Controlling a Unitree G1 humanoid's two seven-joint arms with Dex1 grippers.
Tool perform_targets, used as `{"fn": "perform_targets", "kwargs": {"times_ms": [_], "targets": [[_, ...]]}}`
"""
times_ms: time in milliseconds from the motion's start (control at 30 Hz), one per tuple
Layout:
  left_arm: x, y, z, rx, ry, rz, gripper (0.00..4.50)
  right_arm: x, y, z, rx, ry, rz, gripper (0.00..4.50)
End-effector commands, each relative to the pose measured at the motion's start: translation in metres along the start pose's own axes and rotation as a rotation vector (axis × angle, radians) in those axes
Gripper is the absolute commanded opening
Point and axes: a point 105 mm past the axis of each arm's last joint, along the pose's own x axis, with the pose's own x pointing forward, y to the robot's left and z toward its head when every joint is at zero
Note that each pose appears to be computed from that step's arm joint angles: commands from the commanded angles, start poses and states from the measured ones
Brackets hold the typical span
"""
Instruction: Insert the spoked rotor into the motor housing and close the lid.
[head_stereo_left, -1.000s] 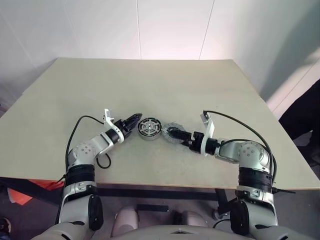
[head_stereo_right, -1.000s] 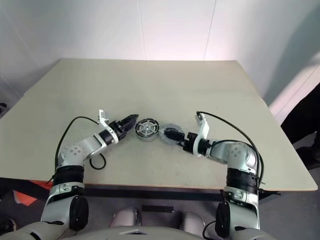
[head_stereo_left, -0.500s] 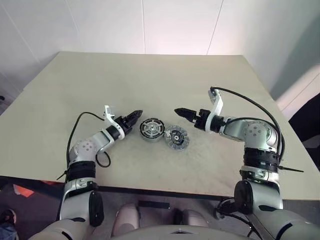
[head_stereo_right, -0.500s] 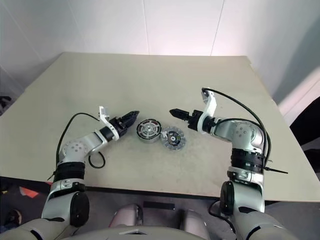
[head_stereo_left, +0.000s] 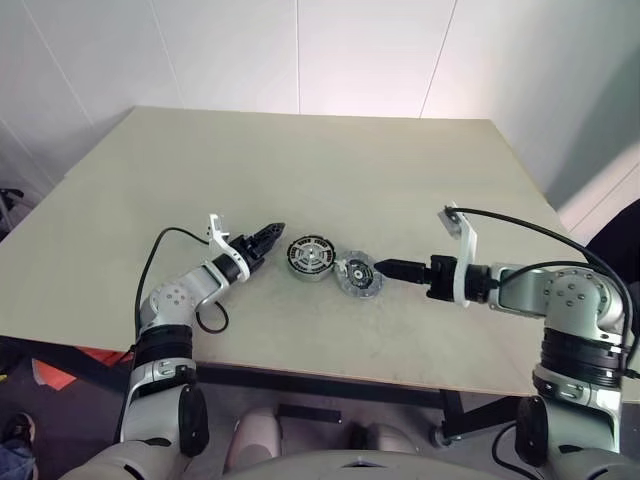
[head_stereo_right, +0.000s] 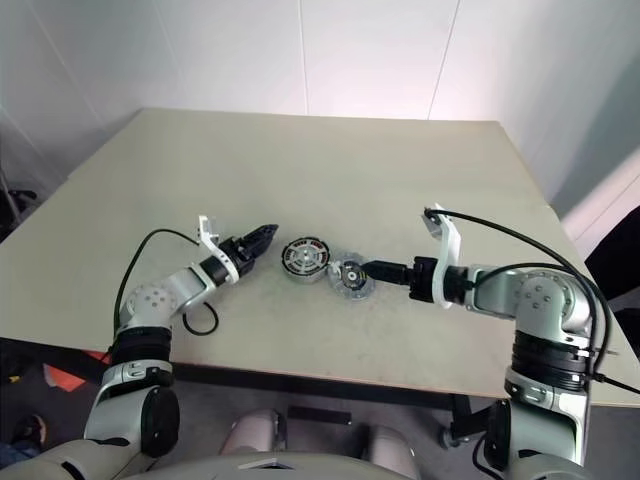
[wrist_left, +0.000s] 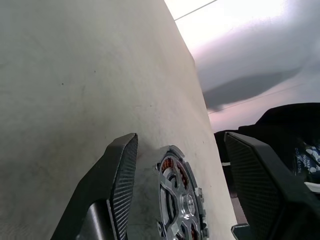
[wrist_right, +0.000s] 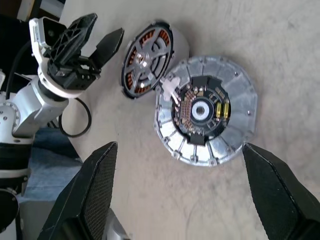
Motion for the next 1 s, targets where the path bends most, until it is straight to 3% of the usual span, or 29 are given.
{"fn": "perform_targets", "kwargs": {"times_ms": [33,200,567,1000], "targets": [[0.002,-0.009,0.007,0.025,-0.019,-0.032,2.94,0.006,0.018,-0.008,-0.027,0.016,0.083,4.47],[0.0,-0.009,0.009,0.035,-0.019,-0.029,2.94,0.02,0.017,-0.029,0.046,0.054,0.101,4.47],[-0.009,-0.007,0.014,0.048,-0.032,-0.01,2.94,0.032,0.011,-0.042,0.131,0.085,0.091,4.47],[-0.011,-0.008,0.018,0.065,-0.03,-0.006,2.94,0.057,-0.007,-0.04,0.33,-0.015,0.019,4.47]]}}
